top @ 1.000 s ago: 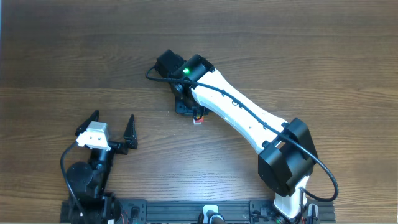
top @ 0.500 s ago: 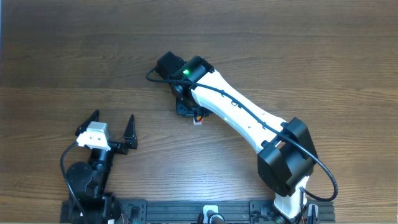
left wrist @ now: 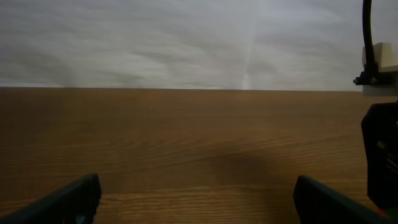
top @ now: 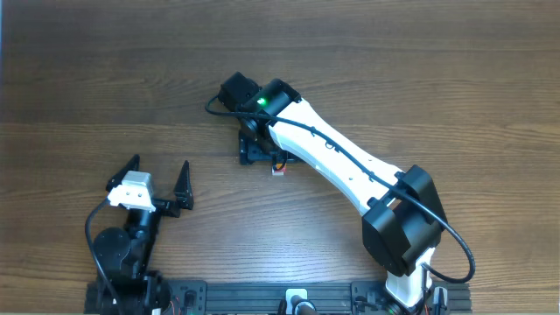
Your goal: Stack Cubes
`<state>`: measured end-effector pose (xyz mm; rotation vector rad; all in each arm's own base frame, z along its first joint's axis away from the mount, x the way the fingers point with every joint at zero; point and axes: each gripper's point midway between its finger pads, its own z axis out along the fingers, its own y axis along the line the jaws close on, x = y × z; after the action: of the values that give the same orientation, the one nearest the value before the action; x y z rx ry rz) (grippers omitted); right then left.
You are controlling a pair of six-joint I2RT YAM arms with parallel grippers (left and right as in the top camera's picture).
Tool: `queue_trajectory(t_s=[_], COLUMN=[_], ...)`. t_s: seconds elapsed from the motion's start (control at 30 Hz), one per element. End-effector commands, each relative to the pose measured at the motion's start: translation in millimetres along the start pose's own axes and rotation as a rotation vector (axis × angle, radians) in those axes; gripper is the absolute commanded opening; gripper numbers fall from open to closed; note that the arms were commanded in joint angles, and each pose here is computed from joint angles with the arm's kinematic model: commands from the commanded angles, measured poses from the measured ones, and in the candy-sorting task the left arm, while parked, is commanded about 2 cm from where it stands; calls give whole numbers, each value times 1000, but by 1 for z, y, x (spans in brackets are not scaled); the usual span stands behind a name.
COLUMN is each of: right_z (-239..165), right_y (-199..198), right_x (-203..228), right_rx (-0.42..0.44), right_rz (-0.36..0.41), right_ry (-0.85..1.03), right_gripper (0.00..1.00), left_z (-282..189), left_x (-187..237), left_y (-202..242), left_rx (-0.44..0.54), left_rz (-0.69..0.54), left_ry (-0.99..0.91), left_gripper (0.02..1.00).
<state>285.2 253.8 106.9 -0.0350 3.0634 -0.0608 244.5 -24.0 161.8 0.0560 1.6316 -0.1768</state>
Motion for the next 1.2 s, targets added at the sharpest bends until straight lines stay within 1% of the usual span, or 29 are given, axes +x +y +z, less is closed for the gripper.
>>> queue_trajectory(t_s=[0.03, 0.13, 0.27, 0.33, 0.4, 0.43, 0.53, 0.57, 0.6, 0.67, 0.73, 0.83, 0.93, 1.0, 1.1, 1.17, 1.2], right_z=[8, 6, -11, -30, -63, -75, -122, -143, -156, -174, -187, -191, -181, -172, -158, -148, -140], right_y=[0, 3, 10, 10, 4, -1, -31, -47, -62, -90, -117, -147, -177, -187, -195, -202, -209], right_x=[3, -1, -12, -20, -30, -33, -41, -40, -38, -33, -25, -15, -1, 8, 18, 22, 24], right_rx=[22, 4, -42, -73, -111, -119, -137, -146, -142, -109, -73, -44, -36, -55, -108, -136, -142], right_rz=[-2, -11, -75, -105, -135, -137, -125, -120, -105, -59, -34, 6, 70, 83, 77, 78, 98], right_ry=[11, -8, -75, -124, -203, -235, -363, -410, -439, -491, -539, -580, -598, -611, -663, -723, -773], right_gripper=[993, 991, 993, 993, 989, 993, 991, 993, 991, 991, 993, 993, 993, 993, 993, 993, 993], left_z=[0, 0, 0, 0, 0, 0, 0, 0, 0, 0, 0, 0, 0, 0, 0, 0, 0], left_x=[1, 2, 2, 1, 1, 2, 2, 1, 1, 2, 1, 1, 2, 2, 1, 1, 2], left_y=[-1, -1, -1, -1, -1, -1, -1, -1, -1, -1, -1, -1, -1, -1, -1, -1, -1], left_rx=[7, 7, 7, 7, 7, 7, 7, 7, 7, 7, 7, 7, 7, 7, 7, 7, 7], left_rz=[14, 14, 14, 14, 14, 14, 14, 14, 14, 14, 14, 14, 14, 14, 14, 14, 14], left_ry=[0, 1, 1, 0, 0, 1, 1, 0, 0, 1, 0, 0, 1, 1, 0, 0, 1], left_gripper=[1000, 1000, 1000, 998, 998, 1000, 1000, 1000, 998, 1000, 998, 1000, 998, 1000, 1000, 1000, 1000])
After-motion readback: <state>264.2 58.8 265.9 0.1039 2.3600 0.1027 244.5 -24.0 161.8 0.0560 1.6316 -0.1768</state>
